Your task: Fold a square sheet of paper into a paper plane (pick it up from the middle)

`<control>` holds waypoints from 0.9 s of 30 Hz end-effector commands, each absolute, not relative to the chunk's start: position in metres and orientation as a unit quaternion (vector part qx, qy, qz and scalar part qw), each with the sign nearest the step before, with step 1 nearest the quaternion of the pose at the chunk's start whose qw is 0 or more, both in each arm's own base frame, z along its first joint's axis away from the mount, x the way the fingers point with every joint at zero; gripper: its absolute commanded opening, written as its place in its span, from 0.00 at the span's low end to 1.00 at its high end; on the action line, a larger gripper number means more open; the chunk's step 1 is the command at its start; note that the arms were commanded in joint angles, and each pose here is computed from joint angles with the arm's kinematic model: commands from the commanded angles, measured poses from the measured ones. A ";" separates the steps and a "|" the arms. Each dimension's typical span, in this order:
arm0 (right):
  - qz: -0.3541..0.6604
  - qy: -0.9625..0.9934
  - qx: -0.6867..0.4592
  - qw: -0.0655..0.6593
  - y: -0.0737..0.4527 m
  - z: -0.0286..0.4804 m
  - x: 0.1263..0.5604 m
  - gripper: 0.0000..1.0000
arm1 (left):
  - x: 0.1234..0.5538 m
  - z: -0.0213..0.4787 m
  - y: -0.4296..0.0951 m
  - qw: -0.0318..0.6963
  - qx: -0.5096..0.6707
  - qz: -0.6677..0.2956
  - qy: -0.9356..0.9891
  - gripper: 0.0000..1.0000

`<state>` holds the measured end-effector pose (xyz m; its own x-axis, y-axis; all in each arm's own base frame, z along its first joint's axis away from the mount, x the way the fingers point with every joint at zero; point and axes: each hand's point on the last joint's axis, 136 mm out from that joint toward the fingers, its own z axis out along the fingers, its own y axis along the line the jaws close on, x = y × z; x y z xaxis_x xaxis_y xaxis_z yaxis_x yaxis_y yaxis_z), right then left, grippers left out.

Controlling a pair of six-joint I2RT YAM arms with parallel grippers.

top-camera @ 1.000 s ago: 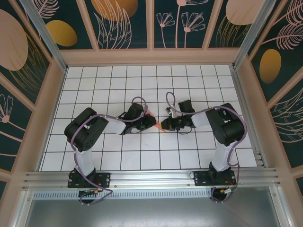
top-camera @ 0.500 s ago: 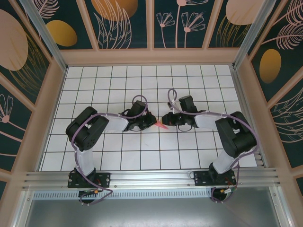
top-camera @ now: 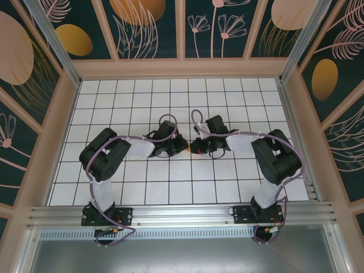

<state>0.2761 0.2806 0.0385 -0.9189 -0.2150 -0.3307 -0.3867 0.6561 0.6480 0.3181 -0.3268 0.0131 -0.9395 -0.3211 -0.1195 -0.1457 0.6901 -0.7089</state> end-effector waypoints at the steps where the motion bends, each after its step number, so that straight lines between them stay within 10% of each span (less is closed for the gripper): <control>1: 0.366 0.910 -0.171 0.092 0.277 0.028 0.276 0.02 | 0.309 -0.039 -0.291 0.103 -0.166 -0.275 0.941 0.13; 20: 0.338 0.921 -0.161 0.104 0.259 0.027 0.283 0.02 | 0.308 -0.046 -0.282 0.100 -0.174 -0.242 0.949 0.13; 27: 0.270 0.934 -0.163 0.169 0.238 0.037 0.289 0.20 | 0.310 -0.046 -0.284 0.100 -0.167 -0.241 0.951 0.13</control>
<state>0.2890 0.2527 0.0364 -0.9075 -0.2032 -0.3677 -0.3854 0.7511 0.5360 0.3228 -0.3276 0.0121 -0.9359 -0.3299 -0.1239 -0.1597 0.7105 -0.6853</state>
